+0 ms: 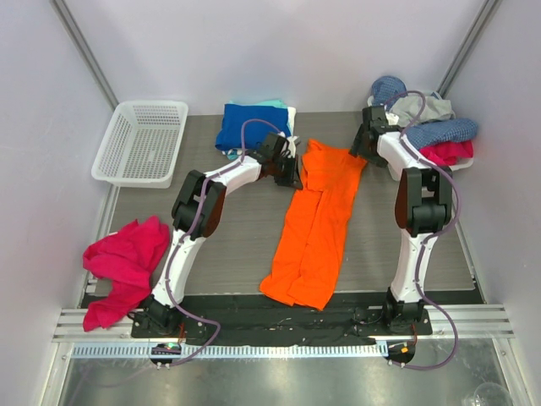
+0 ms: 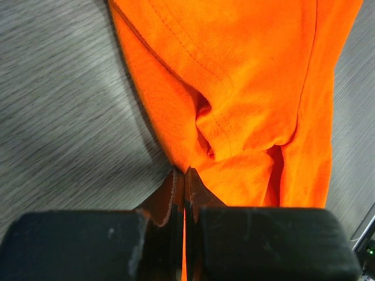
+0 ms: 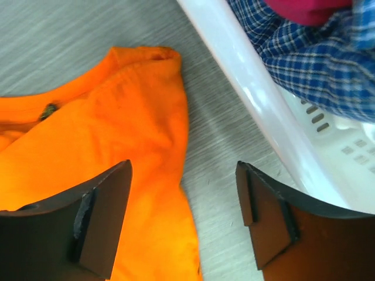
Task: Fold and stack the t-shirts
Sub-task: Fold the tshirt
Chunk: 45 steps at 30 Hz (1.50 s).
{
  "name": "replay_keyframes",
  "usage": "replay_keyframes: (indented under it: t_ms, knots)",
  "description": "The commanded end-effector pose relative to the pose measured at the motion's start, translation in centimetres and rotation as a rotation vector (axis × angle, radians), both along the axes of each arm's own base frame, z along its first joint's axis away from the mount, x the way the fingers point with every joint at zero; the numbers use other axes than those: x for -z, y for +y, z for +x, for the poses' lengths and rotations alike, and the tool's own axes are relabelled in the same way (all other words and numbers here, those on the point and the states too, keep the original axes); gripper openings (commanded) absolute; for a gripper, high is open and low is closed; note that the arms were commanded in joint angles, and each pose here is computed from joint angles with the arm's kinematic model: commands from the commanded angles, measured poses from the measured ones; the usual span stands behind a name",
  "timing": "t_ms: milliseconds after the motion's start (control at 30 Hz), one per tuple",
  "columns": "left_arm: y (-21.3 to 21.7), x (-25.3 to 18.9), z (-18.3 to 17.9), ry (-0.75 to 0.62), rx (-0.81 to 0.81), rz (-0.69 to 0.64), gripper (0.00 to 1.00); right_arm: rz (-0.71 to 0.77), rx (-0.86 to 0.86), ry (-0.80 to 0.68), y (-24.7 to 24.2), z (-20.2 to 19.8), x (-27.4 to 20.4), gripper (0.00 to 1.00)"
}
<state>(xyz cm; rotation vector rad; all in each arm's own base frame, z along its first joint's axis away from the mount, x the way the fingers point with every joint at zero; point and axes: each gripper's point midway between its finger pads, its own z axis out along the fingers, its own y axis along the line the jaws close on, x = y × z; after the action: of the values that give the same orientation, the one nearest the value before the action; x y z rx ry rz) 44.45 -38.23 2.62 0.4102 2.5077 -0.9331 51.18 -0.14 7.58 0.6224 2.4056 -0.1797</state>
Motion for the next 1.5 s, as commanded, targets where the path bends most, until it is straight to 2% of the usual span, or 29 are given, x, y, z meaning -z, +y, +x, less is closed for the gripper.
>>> replay_keyframes:
  t_ms: [0,100,133,233,300,333,367,433,467,533,567,600,667,700,767,800,833,900,933,1233,1467]
  knots:
    - [4.7,4.2,-1.5,0.118,-0.051,0.184,0.04,0.05,-0.02,-0.218,0.6,1.1,-8.5,0.83]
    - [5.0,2.1,-0.6,0.086,-0.07,0.159,0.29,0.107,-0.059,-0.229,1.8,0.9,-9.3,0.84]
    - [5.2,0.5,-0.1,0.063,-0.078,0.142,0.44,0.122,-0.078,-0.224,2.5,0.9,-9.3,0.85]
    - [5.7,-2.1,0.3,0.022,-0.092,0.127,0.75,0.123,-0.122,-0.19,4.1,0.3,-8.8,0.87]
    - [6.1,-5.9,1.0,-0.055,-0.113,0.105,0.88,0.108,-0.16,-0.169,6.1,-0.3,-8.3,0.87]
    - [6.7,-6.4,0.9,-0.063,-0.122,0.104,1.0,0.105,-0.169,-0.162,6.8,-0.5,-8.1,0.88]
    - [7.1,-9.3,1.1,-0.11,-0.134,0.077,1.0,0.099,-0.194,-0.155,8.4,-0.8,-7.9,0.88]
    - [8.3,-11.0,1.1,-0.131,-0.157,0.069,1.0,0.089,-0.195,-0.13,9.7,-1.7,-7.5,0.88]
    - [8.9,-11.2,0.4,-0.126,-0.163,0.074,1.0,0.081,-0.221,-0.108,11.4,-2.8,-6.9,0.88]
    - [10.2,-14.7,-0.4,-0.185,-0.189,0.043,1.0,0.071,-0.214,-0.095,12.7,-3.9,-6.3,0.88]
    - [11.0,-13.9,-1.5,-0.172,-0.197,0.056,1.0,0.065,-0.211,-0.075,13.0,-4.8,-5.5,0.88]
    - [11.7,-16.4,-2.3,-0.219,-0.21,0.034,1.0,0.061,-0.211,-0.067,13.7,-5.4,-5.0,0.88]
    - [13.1,-15.7,-4.0,-0.21,-0.231,0.055,1.0,0.081,-0.174,-0.047,13.8,-6.3,-3.3,0.88]
    - [13.7,-17.4,-5.0,-0.24,-0.242,0.039,1.0,0.084,-0.164,-0.043,13.8,-6.5,-2.8,0.88]
    - [14.3,-18.1,-6.4,-0.244,-0.257,0.021,1.0,0.078,-0.145,-0.03,13.4,-6.9,-1.3,0.88]
    - [14.9,-17.1,-7.5,-0.22,-0.264,0.033,1.0,0.072,-0.144,-0.014,13.3,-6.9,-0.3,0.88]
    - [15.3,-18.7,-8.3,-0.248,-0.279,0.006,1.0,0.07,-0.141,-0.004,13.3,-7.0,0.2,0.88]
    - [16.0,-18.0,-9.8,-0.232,-0.291,0.008,1.0,0.063,-0.144,0.002,13.3,-6.9,0.9,0.88]
    - [16.4,-19.1,-10.5,-0.255,-0.298,-0.014,1.0,0.059,-0.146,0.014,13.3,-6.8,1.6,0.88]
    - [19.1,-20.5,-13.8,-0.282,-0.332,0.033,1.0,0.045,-0.165,0.105,14.0,-6.1,6.7,0.88]
    - [20.3,-22.0,-15.3,-0.308,-0.349,0.042,1.0,0.004,-0.174,0.154,13.2,-3.8,9.4,0.88]
